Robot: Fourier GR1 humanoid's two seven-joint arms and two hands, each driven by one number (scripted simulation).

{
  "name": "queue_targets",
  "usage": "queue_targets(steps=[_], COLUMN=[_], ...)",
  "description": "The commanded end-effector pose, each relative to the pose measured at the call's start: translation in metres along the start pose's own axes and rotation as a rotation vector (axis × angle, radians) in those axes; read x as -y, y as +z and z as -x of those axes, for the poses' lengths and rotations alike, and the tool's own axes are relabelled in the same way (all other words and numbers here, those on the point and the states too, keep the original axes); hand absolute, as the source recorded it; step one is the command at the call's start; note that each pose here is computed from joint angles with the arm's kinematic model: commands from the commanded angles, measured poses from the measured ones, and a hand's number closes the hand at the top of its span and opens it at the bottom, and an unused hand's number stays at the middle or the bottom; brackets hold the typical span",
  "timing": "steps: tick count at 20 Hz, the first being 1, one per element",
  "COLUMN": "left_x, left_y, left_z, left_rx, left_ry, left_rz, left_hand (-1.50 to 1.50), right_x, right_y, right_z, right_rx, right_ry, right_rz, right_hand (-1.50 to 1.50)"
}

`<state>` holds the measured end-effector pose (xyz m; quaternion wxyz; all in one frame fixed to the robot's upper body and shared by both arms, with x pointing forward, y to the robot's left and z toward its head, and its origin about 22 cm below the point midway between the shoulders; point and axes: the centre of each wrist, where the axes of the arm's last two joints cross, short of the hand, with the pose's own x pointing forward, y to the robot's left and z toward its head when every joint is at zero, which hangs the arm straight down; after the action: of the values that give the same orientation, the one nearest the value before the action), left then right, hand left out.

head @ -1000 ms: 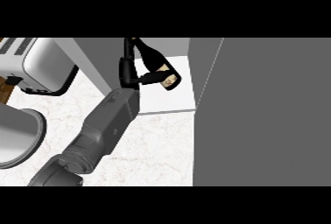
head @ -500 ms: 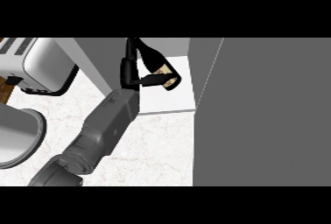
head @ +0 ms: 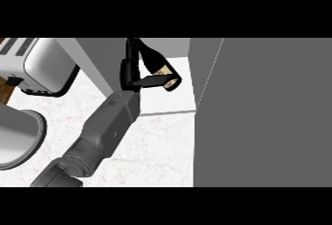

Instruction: Pick up the wine, place it into the cabinet and close the cabinet

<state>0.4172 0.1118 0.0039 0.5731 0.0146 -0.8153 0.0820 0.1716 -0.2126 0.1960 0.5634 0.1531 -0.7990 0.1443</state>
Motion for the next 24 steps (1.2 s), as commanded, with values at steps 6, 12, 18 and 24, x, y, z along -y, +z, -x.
queue_targets(steps=[6, 12, 18, 24], left_x=[-0.013, 0.007, 0.019, 0.048], left_y=[0.025, 0.069, 0.119, 0.153], left_z=[0.018, 0.017, 0.013, -0.014], left_rx=[-0.065, -0.078, -0.053, -0.032], left_ry=[0.052, 0.065, 0.047, 0.045], left_rz=[-0.038, -0.002, 0.021, 0.048], left_hand=[-1.50, -1.50, -1.50, -1.50], right_x=[-0.008, -0.010, 0.002, -0.004], right_y=[0.017, 0.009, 0.020, 0.008], right_z=[-0.018, -0.005, -0.006, -0.017], right_rx=[0.026, 0.026, 0.010, 0.015], right_ry=[-0.003, 0.013, 0.026, 0.035], right_rz=[0.013, 0.040, 0.069, 0.066], right_hand=[-1.50, -1.50, -1.50, -1.50])
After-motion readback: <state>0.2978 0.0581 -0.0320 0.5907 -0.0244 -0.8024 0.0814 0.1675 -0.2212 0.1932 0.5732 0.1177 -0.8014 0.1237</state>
